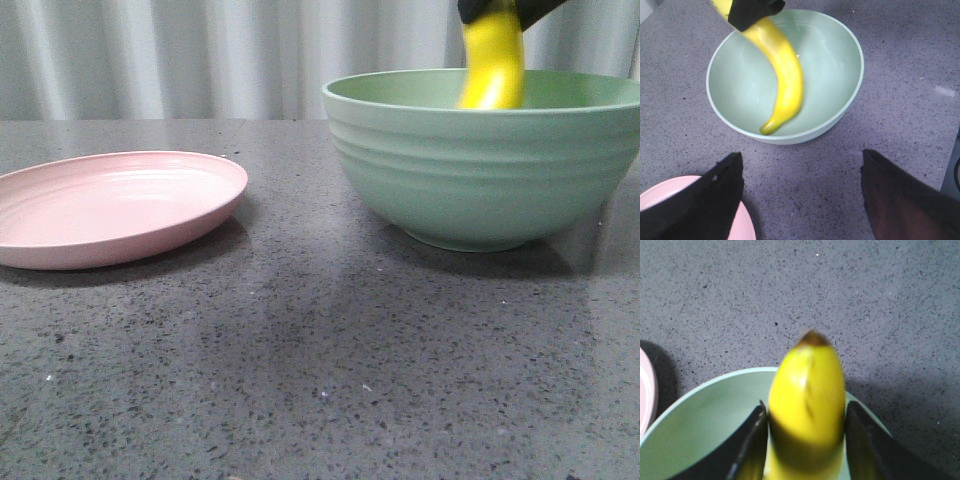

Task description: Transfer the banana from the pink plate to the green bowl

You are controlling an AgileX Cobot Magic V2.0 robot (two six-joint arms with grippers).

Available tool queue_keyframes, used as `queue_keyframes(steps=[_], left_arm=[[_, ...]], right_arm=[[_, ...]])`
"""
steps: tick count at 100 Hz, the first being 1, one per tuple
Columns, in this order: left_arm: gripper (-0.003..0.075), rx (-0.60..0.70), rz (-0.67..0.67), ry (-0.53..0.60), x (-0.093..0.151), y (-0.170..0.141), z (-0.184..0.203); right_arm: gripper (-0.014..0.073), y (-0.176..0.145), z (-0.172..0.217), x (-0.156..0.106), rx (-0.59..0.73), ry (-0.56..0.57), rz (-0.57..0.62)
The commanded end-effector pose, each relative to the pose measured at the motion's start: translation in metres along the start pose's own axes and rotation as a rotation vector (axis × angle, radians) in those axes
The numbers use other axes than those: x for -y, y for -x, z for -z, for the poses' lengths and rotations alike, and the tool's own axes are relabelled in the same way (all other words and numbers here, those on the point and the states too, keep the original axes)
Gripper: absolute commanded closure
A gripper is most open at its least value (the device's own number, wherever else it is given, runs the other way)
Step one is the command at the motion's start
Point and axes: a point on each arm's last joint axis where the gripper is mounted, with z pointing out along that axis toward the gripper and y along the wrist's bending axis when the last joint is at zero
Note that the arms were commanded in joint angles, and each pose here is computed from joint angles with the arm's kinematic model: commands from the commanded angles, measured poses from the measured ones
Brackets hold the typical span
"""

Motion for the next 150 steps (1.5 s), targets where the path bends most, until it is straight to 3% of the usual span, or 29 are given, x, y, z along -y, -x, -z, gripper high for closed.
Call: queue_keyframes(steps=[1, 48, 57, 76, 101, 130, 150], left_arm=[[0.0258, 0.138, 0.015, 0.01, 0.001, 0.015, 0.019], [0.0273, 0.154, 0.021, 0.007, 0.001, 0.016, 0.019], [0.0376, 0.152, 0.021, 0.006, 0.001, 0.016, 0.019], [0.0743, 0.126, 0.025, -0.001, 0.002, 0.009, 0.015], [0.0741, 0.124, 0.063, -0.006, 0.006, -0.014, 0.017], [0.0741, 0.342, 0.09, 0.035, 0.015, -0.059, 0.059], [0.0741, 0.524, 0.091, 0.071, 0.023, -0.106, 0.083]], right_arm=[[0.0259, 0.018, 0.019, -0.004, 0.126, 0.001, 0.027], [0.0269, 0.02, 0.038, -0.004, 0.167, -0.031, 0.08], [0.0375, 0.017, 0.046, -0.005, 0.137, -0.029, 0.093], [0.0669, 0.007, 0.06, -0.008, 0.062, -0.021, 0.131], [0.0666, -0.002, 0.084, -0.03, 0.079, 0.042, 0.183], [0.0666, -0.043, 0.124, -0.035, 0.246, 0.081, 0.206], [0.0666, -0.098, 0.148, -0.023, 0.378, 0.079, 0.199]])
